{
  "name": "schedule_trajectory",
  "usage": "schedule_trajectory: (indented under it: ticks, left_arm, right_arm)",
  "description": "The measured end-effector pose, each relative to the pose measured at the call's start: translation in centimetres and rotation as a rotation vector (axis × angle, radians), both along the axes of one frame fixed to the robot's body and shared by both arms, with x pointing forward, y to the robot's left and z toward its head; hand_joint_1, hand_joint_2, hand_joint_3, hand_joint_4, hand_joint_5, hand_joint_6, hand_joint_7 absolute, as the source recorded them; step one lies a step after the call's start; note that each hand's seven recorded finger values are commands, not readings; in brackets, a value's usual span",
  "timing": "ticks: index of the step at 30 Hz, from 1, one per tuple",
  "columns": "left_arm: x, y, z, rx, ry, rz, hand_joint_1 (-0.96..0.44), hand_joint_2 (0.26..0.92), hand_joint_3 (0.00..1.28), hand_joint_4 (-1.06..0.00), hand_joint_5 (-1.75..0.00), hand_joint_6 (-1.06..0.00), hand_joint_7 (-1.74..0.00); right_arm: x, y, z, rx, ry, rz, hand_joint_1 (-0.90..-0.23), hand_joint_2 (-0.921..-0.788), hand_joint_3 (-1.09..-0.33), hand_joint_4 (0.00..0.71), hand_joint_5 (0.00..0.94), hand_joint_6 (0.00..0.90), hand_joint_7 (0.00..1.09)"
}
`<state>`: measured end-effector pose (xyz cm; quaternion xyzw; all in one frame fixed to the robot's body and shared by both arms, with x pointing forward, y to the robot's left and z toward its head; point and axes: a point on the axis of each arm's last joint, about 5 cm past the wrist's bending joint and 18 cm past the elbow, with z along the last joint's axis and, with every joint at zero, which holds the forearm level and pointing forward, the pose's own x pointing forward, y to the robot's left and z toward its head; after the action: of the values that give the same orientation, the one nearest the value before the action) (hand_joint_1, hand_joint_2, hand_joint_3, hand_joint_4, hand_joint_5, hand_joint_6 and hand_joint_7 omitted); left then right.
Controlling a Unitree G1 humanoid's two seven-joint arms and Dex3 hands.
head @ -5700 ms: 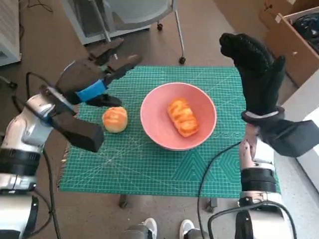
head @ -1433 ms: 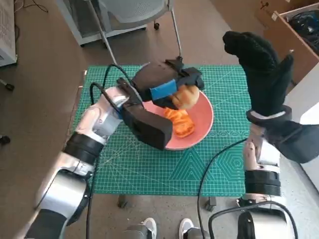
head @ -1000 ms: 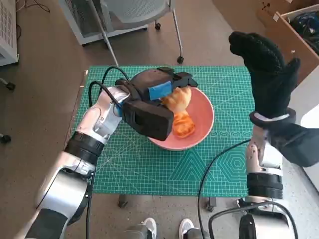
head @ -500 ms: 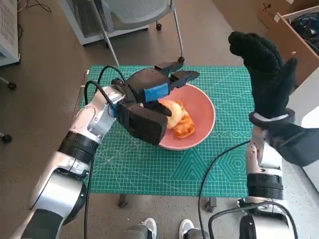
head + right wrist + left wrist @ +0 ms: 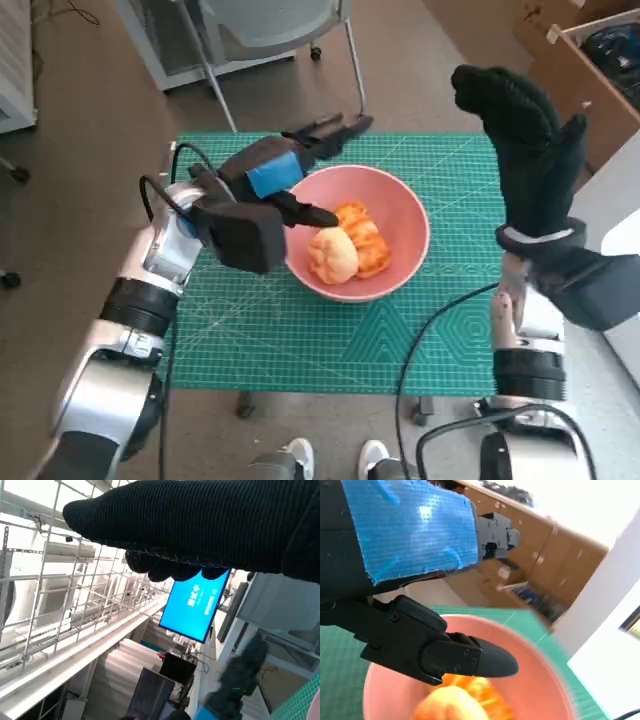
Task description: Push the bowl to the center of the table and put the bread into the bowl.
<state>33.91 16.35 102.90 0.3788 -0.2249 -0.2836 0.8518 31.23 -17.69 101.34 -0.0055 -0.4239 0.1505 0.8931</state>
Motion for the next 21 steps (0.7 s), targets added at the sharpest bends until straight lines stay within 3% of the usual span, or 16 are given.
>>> schedule_trajectory:
  ticks: [6, 11, 21]
  left_arm:
    - [-0.8, 1.6, 0.2, -0.355, -0.028, -0.005, -0.72, 0.921, 0.23, 0.00, 0.00, -0.05, -0.08]
    - [-2.0, 2.2, 0.9, -0.587, -0.099, -0.014, -0.69, 0.921, 0.32, 0.00, 0.00, -0.03, -0.12]
    - [-3.7, 1.4, 0.4, -0.733, -0.087, -0.027, -0.72, 0.921, 0.36, 0.00, 0.00, 0.00, -0.17]
  right_arm:
    - [0.17, 0.0, 0.3, -0.001, 0.008, 0.002, -0.645, -0.921, -0.716, 0.223, 0.004, 0.285, 0.13]
    - [0.56, 0.1, 1.1, 0.000, 0.007, 0.002, -0.649, -0.921, -0.719, 0.228, 0.005, 0.286, 0.13]
    - [1.49, 0.5, 2.2, 0.005, 0.014, 0.006, -0.658, -0.921, -0.720, 0.229, 0.004, 0.278, 0.13]
